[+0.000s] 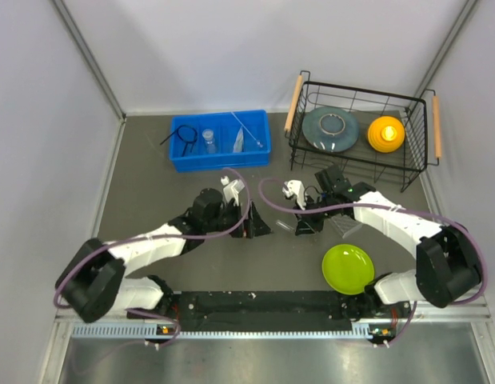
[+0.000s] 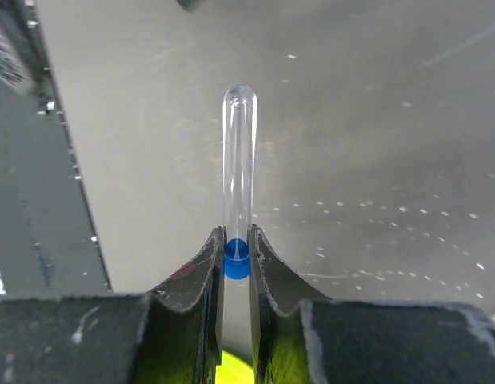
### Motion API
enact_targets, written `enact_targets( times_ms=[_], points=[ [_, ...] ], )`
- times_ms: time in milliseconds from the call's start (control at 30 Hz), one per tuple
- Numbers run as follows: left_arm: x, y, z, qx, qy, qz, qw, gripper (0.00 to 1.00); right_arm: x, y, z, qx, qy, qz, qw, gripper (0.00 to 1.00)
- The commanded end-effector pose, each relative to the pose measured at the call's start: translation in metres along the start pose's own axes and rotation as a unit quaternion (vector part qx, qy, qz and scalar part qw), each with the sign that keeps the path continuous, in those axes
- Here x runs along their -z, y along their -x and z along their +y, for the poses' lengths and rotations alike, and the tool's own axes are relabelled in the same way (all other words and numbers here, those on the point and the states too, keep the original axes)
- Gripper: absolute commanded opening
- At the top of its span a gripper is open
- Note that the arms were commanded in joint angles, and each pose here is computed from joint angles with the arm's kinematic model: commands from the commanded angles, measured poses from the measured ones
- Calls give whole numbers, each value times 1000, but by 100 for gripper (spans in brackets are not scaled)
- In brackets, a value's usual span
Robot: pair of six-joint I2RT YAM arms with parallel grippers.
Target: Organize the chemistry lab equipment
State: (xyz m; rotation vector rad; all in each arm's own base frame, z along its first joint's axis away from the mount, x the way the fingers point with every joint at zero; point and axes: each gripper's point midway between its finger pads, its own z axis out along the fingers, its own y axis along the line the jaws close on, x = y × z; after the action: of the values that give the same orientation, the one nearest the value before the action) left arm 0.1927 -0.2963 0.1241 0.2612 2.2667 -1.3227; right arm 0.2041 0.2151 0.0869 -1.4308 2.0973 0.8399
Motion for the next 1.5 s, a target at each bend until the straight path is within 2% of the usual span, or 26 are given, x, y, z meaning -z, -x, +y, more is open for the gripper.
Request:
enact_targets(
  times_ms=[0,67,100,200,233,267,300,333,400,433,933,1033,1200,1333,1367,1400,1433,1467],
  points=[
    [-12,4,-42,73,-138,39,987,96,5,11,32,31,85,-36,995,7],
    [-16,4,-50,130,-165,58,976,90,5,12,37,40,96,-38,994,7],
    [-19,8,-60,123,-208,56,969,88,5,12,40,44,100,-39,993,7],
    [-25,4,-59,196,-242,76,947,74,5,12,42,48,103,-40,993,7],
    [-21,9,-68,183,-276,66,941,71,6,13,42,49,103,-41,993,7],
    [-22,10,-69,213,-281,77,933,70,6,13,42,52,103,-41,992,7],
    [-29,4,-59,235,-275,86,928,64,6,12,42,51,103,-41,993,8],
    [-24,7,-65,223,-302,74,924,61,6,12,42,51,102,-41,993,8],
    [-26,2,-57,256,-301,81,915,51,5,11,41,51,101,-38,993,8],
    [-27,0,-55,263,-298,85,914,50,5,11,41,52,102,-38,993,8],
    [-33,-6,-48,244,-264,90,929,43,-2,4,37,49,96,-16,994,8],
    [-33,-6,-50,240,-267,90,929,38,-2,4,36,49,95,-16,994,8],
    [-32,-5,-54,234,-280,88,927,15,-2,5,36,49,94,-16,994,9],
    [-29,-2,-58,230,-293,80,925,6,0,8,37,47,94,-18,994,11],
    [-27,-1,-60,224,-298,75,925,5,1,10,37,47,94,-20,994,13],
    [-26,0,-61,221,-301,71,925,4,2,10,37,45,94,-20,994,20],
    [-25,0,-61,219,-301,68,926,3,3,13,38,41,94,-22,994,27],
    [-23,4,-63,216,-305,55,926,3,6,17,38,41,94,-27,994,39]
  ],
)
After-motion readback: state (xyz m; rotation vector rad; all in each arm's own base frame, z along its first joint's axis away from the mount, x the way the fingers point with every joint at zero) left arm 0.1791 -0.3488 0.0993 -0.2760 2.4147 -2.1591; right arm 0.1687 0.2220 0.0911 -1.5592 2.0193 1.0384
